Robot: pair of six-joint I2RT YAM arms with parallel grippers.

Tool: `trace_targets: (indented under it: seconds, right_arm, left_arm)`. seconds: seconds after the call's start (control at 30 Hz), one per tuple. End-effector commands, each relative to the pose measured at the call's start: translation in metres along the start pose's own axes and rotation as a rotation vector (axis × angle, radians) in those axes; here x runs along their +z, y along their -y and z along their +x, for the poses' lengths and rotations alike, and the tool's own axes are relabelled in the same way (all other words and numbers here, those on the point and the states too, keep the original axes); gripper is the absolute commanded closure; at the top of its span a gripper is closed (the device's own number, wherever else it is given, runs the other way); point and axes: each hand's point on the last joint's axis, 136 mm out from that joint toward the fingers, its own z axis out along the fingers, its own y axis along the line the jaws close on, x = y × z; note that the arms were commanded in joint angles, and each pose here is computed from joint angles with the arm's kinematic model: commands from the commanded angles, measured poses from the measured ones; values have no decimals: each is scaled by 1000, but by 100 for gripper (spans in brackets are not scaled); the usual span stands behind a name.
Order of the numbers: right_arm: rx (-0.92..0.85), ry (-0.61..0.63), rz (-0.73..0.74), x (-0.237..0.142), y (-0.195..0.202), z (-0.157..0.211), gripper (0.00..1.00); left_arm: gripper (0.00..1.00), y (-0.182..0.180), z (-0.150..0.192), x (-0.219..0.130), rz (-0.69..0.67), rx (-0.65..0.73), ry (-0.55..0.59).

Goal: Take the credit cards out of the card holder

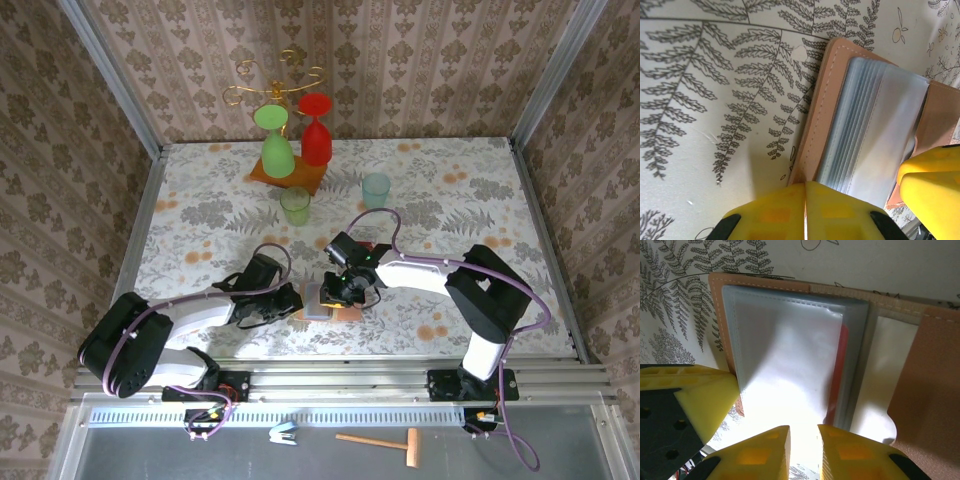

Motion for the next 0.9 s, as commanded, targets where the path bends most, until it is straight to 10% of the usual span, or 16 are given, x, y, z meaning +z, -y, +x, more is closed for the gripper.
trace_targets:
  seconds: [0.0,0.87]
  right_arm:
    - [1,-3,54,1,16,4,79]
    - [17,-3,68,2,35,4,85]
  left_arm:
    - [90,-10,4,0,-19,2,-12]
    - [85,51,-18,-25,144,43,44]
